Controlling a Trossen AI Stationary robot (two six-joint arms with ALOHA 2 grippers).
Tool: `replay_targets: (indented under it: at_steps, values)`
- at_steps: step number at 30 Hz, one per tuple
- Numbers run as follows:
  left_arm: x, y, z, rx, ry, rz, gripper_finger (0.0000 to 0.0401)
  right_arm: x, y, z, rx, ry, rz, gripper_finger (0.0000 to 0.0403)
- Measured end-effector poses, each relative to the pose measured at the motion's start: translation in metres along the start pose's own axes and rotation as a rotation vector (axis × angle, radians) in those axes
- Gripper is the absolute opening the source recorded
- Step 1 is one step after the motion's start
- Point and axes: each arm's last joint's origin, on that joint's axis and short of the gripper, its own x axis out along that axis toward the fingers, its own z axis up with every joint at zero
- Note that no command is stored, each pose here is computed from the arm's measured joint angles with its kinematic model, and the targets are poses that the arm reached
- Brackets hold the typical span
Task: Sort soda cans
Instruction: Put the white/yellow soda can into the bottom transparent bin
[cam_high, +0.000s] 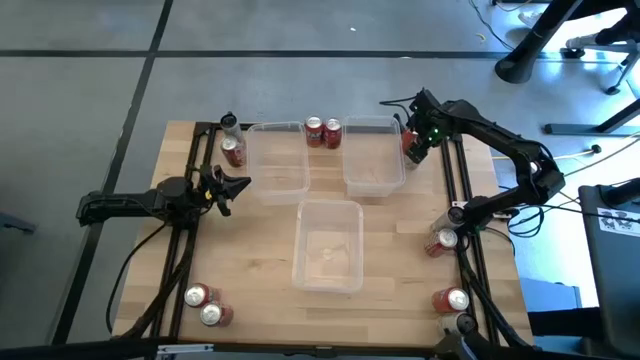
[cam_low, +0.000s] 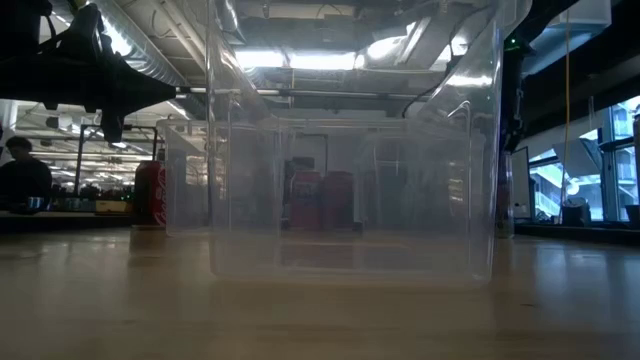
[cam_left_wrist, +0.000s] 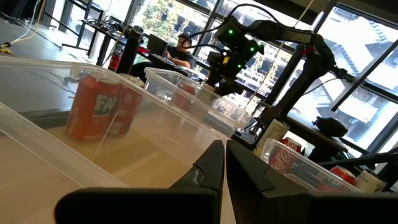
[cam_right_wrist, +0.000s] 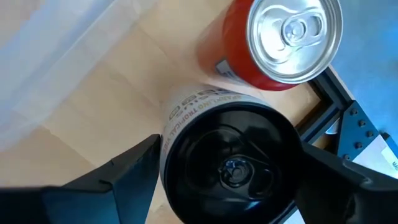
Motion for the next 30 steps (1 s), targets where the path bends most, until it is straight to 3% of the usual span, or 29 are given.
replay_targets:
  at_steps: [4, 10, 15, 30]
  values:
    - [0.0, 0.0, 0.0, 0.0, 0.0, 0.0, 0.0011, 0.0, 0.0, 0.0, -0.006, 0.002, 0.007, 0.0301]
    - [0.0, 0.0, 0.0, -0.003, 0.0, 0.0, 0.0011, -0.001, 0.0, -0.001, -0.026, 0.009, 0.004, 0.0249]
    - [0.0, 0.0, 0.0, -0.003, 0.0, 0.0, 0.0011, -0.006, 0.0, -0.006, -0.028, 0.006, -0.01, 0.0247]
    - [0.0, 0.0, 0.0, 0.013, 0.0, 0.0, 0.0011, -0.084, -0.006, -0.025, 0.035, -0.115, -0.057, 0.0247]
